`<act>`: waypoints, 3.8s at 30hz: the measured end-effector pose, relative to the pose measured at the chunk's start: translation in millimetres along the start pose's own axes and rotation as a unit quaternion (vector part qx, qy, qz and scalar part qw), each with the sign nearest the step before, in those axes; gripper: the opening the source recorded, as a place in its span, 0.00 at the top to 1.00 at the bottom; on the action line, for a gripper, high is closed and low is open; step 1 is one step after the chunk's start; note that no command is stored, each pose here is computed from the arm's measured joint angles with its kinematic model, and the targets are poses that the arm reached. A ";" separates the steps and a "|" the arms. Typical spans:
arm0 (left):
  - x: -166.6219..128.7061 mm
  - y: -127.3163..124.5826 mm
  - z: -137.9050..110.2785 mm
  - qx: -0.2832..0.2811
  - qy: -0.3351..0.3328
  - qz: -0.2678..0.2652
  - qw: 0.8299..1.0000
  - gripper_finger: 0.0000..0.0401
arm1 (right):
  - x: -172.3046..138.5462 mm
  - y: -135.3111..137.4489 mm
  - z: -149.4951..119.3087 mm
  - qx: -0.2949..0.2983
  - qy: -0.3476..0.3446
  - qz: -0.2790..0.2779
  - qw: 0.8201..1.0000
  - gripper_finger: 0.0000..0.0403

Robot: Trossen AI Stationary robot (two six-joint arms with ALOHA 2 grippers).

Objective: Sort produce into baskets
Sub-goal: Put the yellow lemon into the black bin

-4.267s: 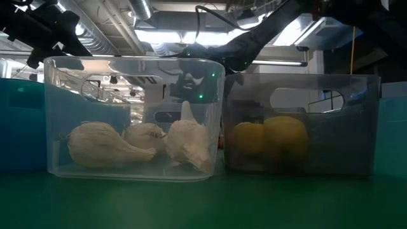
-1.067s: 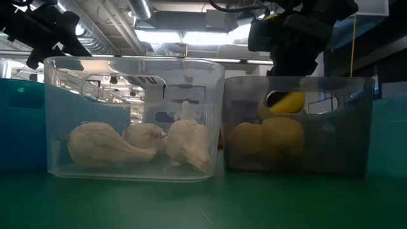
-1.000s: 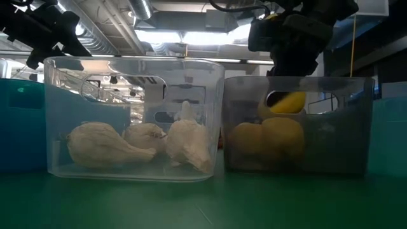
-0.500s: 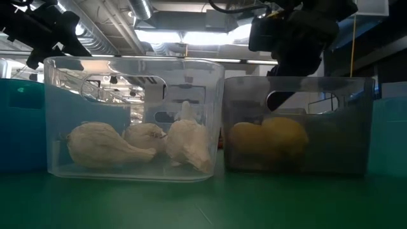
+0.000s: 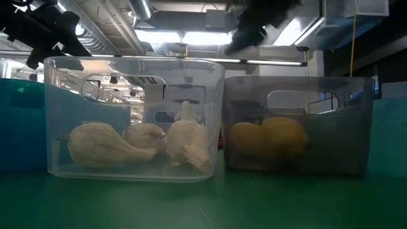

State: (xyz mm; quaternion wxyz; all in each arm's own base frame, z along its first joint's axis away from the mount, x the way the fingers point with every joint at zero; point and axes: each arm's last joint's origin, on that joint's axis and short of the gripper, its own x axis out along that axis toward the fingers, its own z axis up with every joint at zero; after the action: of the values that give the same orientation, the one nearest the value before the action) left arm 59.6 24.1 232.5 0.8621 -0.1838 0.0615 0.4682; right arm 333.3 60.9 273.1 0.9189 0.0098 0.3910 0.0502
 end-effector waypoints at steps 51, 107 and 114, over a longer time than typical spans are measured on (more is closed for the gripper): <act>0.0 0.1 0.1 0.001 -0.001 0.002 1.000 0.41 | 180.6 -167.6 62.0 -0.121 -0.111 -0.073 0.984 0.16; 0.0 0.0 -0.1 0.000 0.000 0.000 1.000 0.41 | 134.0 -164.6 82.4 -0.094 -0.114 -0.076 0.986 0.53; 0.1 0.1 -0.1 0.000 0.000 0.001 1.000 0.41 | 66.3 -142.4 106.6 -0.127 -0.125 -0.062 0.982 0.53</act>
State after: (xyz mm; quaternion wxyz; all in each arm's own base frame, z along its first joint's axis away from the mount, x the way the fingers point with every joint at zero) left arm 59.6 24.2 232.3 0.8618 -0.1833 0.0617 0.4690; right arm 467.8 -71.9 291.4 0.9558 -0.1254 0.2629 0.0407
